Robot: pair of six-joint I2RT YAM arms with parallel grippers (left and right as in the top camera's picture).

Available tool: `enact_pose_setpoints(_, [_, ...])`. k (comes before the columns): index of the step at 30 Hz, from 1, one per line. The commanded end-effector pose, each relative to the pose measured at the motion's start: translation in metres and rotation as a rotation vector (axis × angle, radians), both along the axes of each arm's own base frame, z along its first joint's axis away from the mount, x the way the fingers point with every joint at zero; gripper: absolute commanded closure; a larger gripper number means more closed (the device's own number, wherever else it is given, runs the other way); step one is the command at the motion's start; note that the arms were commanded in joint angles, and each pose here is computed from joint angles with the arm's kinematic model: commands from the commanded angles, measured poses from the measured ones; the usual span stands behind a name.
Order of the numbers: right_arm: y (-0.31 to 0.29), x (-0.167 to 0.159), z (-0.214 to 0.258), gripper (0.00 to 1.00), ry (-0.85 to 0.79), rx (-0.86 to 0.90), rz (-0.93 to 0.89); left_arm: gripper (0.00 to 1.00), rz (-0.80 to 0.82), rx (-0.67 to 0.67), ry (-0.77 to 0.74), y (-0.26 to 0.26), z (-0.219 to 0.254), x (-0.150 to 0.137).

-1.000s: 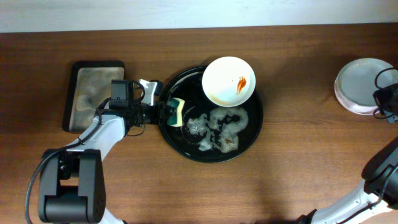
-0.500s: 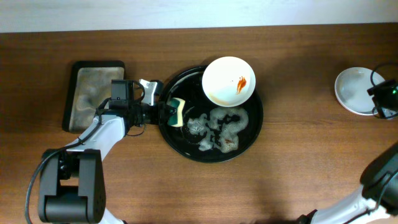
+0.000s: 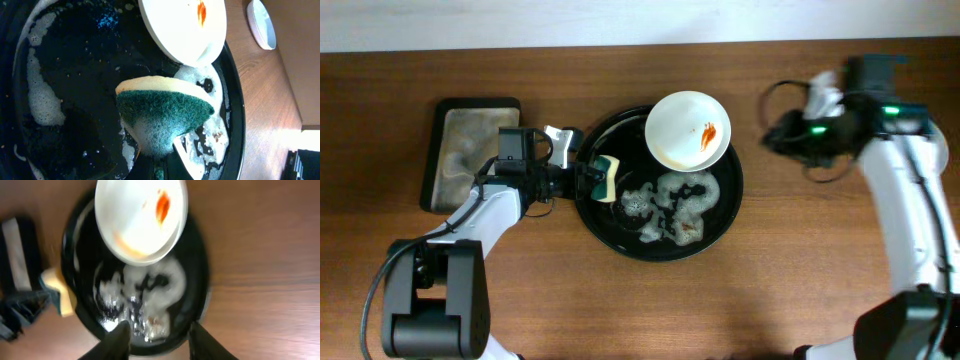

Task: Clean dirty plates on tray and stack at the side
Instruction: 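Move the right gripper back and grip the rim of the stained plate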

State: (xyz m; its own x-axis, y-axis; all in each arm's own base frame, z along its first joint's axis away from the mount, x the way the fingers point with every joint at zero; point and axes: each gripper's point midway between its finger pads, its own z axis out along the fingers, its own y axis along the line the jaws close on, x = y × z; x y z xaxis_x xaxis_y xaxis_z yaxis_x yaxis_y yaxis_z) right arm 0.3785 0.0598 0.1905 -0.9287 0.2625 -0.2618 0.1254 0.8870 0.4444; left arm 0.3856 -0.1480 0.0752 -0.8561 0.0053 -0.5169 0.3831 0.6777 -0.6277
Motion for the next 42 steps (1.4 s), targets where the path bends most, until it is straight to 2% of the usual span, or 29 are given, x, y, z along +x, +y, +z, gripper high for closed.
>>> enact_pose_setpoints(1, [0.04, -0.007, -0.026, 0.69, 0.076, -0.103, 0.04, 1.0, -0.017, -0.03, 0.012, -0.005, 0.0, -0.004])
enact_pose_setpoints(3, [0.054, -0.003, -0.038, 0.8, 0.088, -0.139, 0.033, 1.0, -0.017, -0.03, 0.005, -0.005, 0.001, -0.003])
enact_pose_setpoints(4, [0.065, 0.006, -0.05, 0.84, 0.079, -0.168, 0.021, 1.0, -0.017, -0.031, -0.003, -0.005, 0.002, -0.002])
enact_pose_setpoints(5, [0.071, 0.013, -0.059, 0.82, 0.077, -0.177, 0.01, 1.0, -0.017, -0.031, -0.008, -0.005, 0.002, -0.001])
enact_pose_setpoints(6, [0.075, 0.016, -0.066, 0.63, 0.086, -0.176, -0.004, 1.0, -0.017, -0.032, -0.011, -0.005, 0.003, -0.001])
enact_pose_setpoints(7, [0.078, 0.019, -0.074, 0.59, 0.103, -0.168, -0.031, 1.0, -0.017, -0.031, -0.012, -0.005, 0.003, -0.001])
enact_pose_setpoints(10, [0.084, 0.024, -0.099, 0.59, 0.178, -0.128, -0.134, 1.0, -0.017, -0.031, -0.012, -0.005, 0.003, -0.001])
enact_pose_setpoints(14, [0.083, 0.025, -0.119, 0.46, 0.239, -0.125, -0.211, 1.0, -0.017, -0.032, -0.022, -0.005, 0.004, 0.001])
enact_pose_setpoints(18, [0.083, 0.026, -0.138, 0.43, 0.293, -0.118, -0.288, 1.0, -0.017, -0.032, -0.026, -0.005, 0.004, 0.002])
enact_pose_setpoints(21, [0.083, 0.029, -0.151, 0.51, 0.31, -0.116, -0.317, 1.0, -0.017, -0.032, -0.026, -0.005, 0.004, 0.002])
enact_pose_setpoints(28, [0.081, 0.032, -0.169, 0.56, 0.335, -0.124, -0.377, 1.0, -0.017, -0.033, -0.038, -0.005, 0.006, 0.003])
enact_pose_setpoints(33, [0.071, 0.033, -0.17, 0.64, 0.312, -0.184, -0.38, 1.0, -0.017, -0.033, -0.04, -0.005, 0.006, 0.004])
enact_pose_setpoints(40, [0.055, 0.03, -0.18, 0.66, 0.292, -0.263, -0.408, 1.0, -0.017, -0.033, -0.04, -0.005, 0.006, 0.004])
enact_pose_setpoints(42, [0.054, 0.029, -0.182, 0.75, 0.292, -0.264, -0.407, 1.0, -0.017, -0.033, -0.04, -0.005, 0.006, 0.004])
